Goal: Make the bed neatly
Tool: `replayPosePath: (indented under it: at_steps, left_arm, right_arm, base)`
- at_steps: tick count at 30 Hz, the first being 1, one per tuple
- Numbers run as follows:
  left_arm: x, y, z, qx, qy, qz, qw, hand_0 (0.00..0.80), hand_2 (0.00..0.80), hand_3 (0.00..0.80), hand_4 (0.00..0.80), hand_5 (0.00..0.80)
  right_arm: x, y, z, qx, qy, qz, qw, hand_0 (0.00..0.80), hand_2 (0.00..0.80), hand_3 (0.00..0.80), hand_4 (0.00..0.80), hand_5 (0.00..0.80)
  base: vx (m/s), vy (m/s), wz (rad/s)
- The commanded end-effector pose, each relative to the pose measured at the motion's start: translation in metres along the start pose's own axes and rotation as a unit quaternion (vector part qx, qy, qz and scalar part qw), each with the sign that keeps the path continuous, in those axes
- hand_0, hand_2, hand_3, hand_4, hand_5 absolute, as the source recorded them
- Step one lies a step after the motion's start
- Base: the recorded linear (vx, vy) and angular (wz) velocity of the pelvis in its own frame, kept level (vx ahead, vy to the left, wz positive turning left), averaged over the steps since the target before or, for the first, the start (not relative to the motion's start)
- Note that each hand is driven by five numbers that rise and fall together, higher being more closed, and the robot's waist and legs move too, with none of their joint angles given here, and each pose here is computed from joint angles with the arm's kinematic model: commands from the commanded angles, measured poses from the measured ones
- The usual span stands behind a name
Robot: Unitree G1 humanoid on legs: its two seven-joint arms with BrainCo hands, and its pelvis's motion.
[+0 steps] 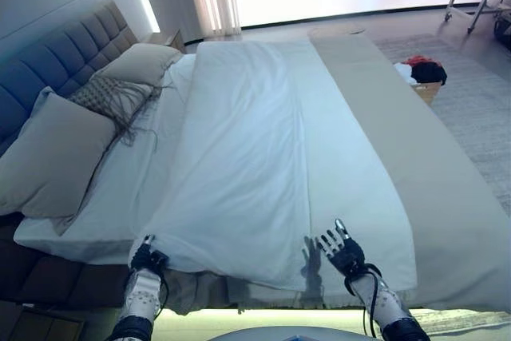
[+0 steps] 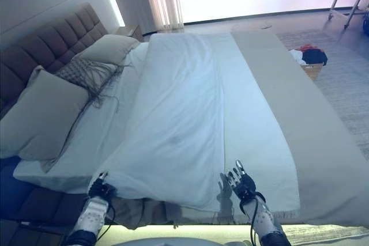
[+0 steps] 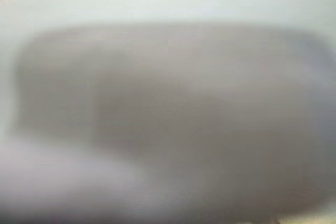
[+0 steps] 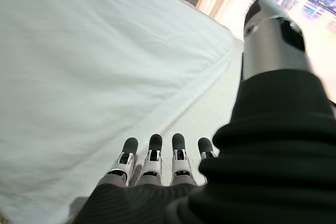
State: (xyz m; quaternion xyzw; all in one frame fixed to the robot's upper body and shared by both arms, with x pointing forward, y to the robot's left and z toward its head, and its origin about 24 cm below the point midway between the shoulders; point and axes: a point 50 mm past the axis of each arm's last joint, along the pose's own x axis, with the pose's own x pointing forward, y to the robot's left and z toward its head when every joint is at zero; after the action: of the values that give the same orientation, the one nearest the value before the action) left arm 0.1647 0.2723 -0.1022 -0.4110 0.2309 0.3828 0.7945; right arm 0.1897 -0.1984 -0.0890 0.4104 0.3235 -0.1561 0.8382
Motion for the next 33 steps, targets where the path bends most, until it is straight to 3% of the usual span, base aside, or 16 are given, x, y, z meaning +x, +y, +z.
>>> replayPosePath:
  at_steps: [1,14,15,16,26,33]
  left_arm:
    - [-0.004,0.043,0.096,-0.032,-0.175,0.09,0.98,0.8,0.8,0.8,0.8,0.8]
    - [0.004,0.02,0.058,-0.011,-0.104,0.039,0.994,0.8,0.8,0.8,0.8,0.8]
    - [0.004,0.019,0.055,-0.004,-0.099,0.037,0.994,0.257,0.257,0.257,0.257,0.257]
    - [0.004,0.018,0.053,0.001,-0.089,0.035,0.995,0.0,0.0,0.0,0.0,0.0]
    - [0.003,-0.004,0.046,-0.015,-0.06,-0.022,0.998,0.0,0.0,0.0,0.0,0.0]
    - [-0.003,0.016,0.003,0.044,0.029,0.028,0.998,0.0,0.0,0.0,0.0,0.0]
  right_arm:
    - [0.006,0.009,0.007,0.024,-0.023,0.005,0.999,0.0,0.0,0.0,0.0,0.0]
    - [0.001,0.001,0.004,0.025,-0.027,-0.013,0.999,0.0,0.0,0.0,0.0,0.0]
    - [0.001,0.001,0.003,0.026,-0.026,-0.013,0.999,0.0,0.0,0.0,0.0,0.0]
    - [0.001,0.0,0.002,0.027,-0.026,-0.013,0.999,0.0,0.0,0.0,0.0,0.0]
    - [0.001,0.001,0.007,0.029,-0.037,-0.01,0.999,0.0,0.0,0.0,0.0,0.0]
    - [0.004,0.006,0.012,0.028,-0.053,-0.018,0.998,0.0,0.0,0.0,0.0,0.0]
  base:
    - [0.012,0.02,0.03]
    - [0.011,0.007,0.04]
    - [0.0,0.0,0.0]
    - [0.0,0.0,0.0]
    - [-0.004,-0.005,0.01]
    - [-0.016,-0.04,0.01]
